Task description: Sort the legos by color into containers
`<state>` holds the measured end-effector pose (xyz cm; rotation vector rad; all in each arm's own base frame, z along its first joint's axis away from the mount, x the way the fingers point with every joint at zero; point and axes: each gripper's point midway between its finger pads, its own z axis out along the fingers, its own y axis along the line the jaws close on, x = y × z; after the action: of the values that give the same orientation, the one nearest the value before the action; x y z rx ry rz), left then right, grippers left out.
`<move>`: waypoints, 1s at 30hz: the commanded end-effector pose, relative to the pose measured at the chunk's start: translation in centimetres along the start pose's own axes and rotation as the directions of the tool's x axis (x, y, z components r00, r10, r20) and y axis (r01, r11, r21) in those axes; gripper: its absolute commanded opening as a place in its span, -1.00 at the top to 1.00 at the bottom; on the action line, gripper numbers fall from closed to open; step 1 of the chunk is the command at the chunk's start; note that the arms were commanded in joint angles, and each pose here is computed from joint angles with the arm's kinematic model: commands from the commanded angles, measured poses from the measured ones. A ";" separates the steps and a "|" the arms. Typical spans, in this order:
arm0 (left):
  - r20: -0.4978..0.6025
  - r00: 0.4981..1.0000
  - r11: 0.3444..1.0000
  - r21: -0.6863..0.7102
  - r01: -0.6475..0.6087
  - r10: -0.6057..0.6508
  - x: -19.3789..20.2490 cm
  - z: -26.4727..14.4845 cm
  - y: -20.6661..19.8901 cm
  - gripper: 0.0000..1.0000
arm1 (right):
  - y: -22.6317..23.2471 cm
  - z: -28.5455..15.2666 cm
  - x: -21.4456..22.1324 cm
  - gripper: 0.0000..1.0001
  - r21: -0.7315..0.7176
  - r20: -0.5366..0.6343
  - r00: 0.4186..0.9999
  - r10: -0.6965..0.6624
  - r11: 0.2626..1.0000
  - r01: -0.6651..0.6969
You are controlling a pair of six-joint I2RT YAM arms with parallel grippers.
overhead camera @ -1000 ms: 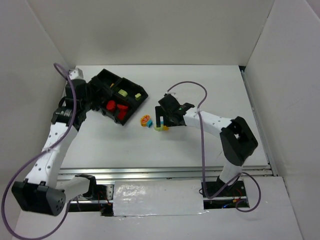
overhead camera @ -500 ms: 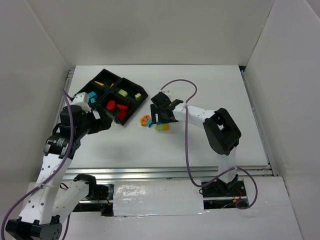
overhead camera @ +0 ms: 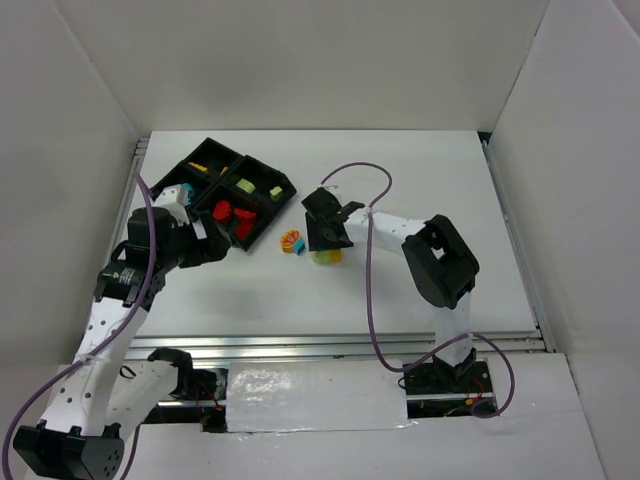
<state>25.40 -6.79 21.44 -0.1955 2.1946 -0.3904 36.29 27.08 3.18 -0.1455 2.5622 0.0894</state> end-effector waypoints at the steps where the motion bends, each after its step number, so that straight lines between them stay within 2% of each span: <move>1: 0.018 0.999 0.994 0.103 -0.032 0.031 -0.3 0.0 -1.7 -0.99 | -0.4 -3.1 -2.1 1.00 -0.003 0.097 0.991 0.094 0.996 -0.094; 2: 0.022 0.999 0.994 0.105 -0.033 0.031 -0.3 0.2 -1.7 -0.99 | -0.7 -3.7 -2.3 1.00 0.003 0.116 0.985 0.126 0.992 -0.128; 3: -0.004 1.000 0.983 0.182 -0.020 0.021 0.2 0.1 -3.1 -0.99 | -1.1 -4.3 -2.4 1.00 0.008 0.134 0.978 0.161 0.986 -0.164; 4: -0.019 1.000 0.973 0.229 -0.004 0.008 0.5 0.3 -3.9 -0.99 | -1.7 -6.2 -3.7 1.00 -0.001 0.195 0.942 0.272 0.961 -0.277; 5: -0.056 0.998 0.941 0.336 0.044 -0.027 1.2 0.5 -5.8 -0.99 | -2.5 -6.6 -2.8 1.00 0.008 0.202 0.928 0.313 0.947 -0.321; 6: -0.071 0.996 0.917 0.391 0.074 -0.050 1.5 0.7 -6.7 -0.99 | -2.3 -7.5 -2.9 1.00 -0.022 0.219 0.898 0.381 0.922 -0.386; 7: -0.141 0.983 0.887 0.431 0.165 -0.114 3.4 1.2 -7.5 -0.99 | -3.3 -8.9 -2.6 1.00 -0.028 0.245 0.872 0.423 0.902 -0.430; 8: -0.067 0.990 0.834 0.535 0.139 -0.122 1.8 1.1 -9.5 -0.99 | -3.6 -9.8 -2.7 1.00 -0.043 0.259 0.847 0.463 0.882 -0.469; 10: -0.090 0.986 0.764 0.623 0.167 -0.143 3.6 1.4 -11.4 -0.99 | -3.7 -12.0 -2.8 1.00 -0.091 0.297 0.788 0.538 0.838 -0.538; 11: -0.107 0.985 0.720 0.672 0.170 -0.132 4.3 0.9 -13.5 -0.99 | -3.8 -12.7 -2.3 1.00 -0.086 0.300 0.778 0.552 0.828 -0.554; 12: -0.043 0.989 0.700 0.702 0.130 -0.140 3.4 0.9 -14.8 -0.99 | -3.1 -13.5 -1.8 1.00 -0.106 0.301 0.756 0.581 0.808 -0.579; 13: -0.073 0.991 0.679 0.723 0.127 -0.108 4.7 1.0 -16.6 -0.99 | -3.5 -14.8 -2.3 1.00 -0.114 0.342 0.723 0.600 0.791 -0.601; 14: -0.066 0.993 0.667 0.735 0.117 -0.101 4.9 1.1 -17.6 -0.99 | -3.9 -15.4 -1.7 1.00 -0.090 0.348 0.719 0.602 0.785 -0.613; 15: -0.015 0.993 0.650 0.755 0.086 -0.114 4.1 1.1 -18.8 -0.99 | -3.2 -16.5 -1.5 1.00 -0.119 0.347 0.692 0.633 0.762 -0.637; 18: -0.026 0.997 0.615 0.786 0.067 -0.075 5.3 1.8 -21.8 -0.99 | -3.1 -18.3 -1.3 1.00 -0.138 0.372 0.648 0.664 0.730 -0.669; 22: -0.007 0.994 0.590 0.804 0.070 -0.108 4.7 2.9 -23.9 -0.99 | -2.6 -21.0 -0.8 1.00 -0.204 0.380 0.621 0.685 0.717 -0.666; 24: -0.002 0.994 0.594 0.802 0.067 -0.109 4.2 3.3 -24.6 -0.99 | -2.9 -21.8 -0.8 1.00 -0.234 0.382 0.597 0.706 0.698 -0.676; 25: -0.012 0.995 0.612 0.787 0.070 -0.099 4.7 4.0 -24.5 -0.99 | -2.6 -22.2 -0.6 1.00 -0.252 0.376 0.597 0.709 0.698 -0.670; 30: -0.007 0.995 0.619 0.783 0.067 -0.098 4.7 4.7 -25.1 -0.93 | -2.3 -23.6 -0.5 1.00 -0.320 0.355 0.584 0.731 0.681 -0.659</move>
<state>25.17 -31.78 20.59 0.1917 1.9066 -1.3317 24.35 23.28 22.08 0.7254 2.0408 0.5300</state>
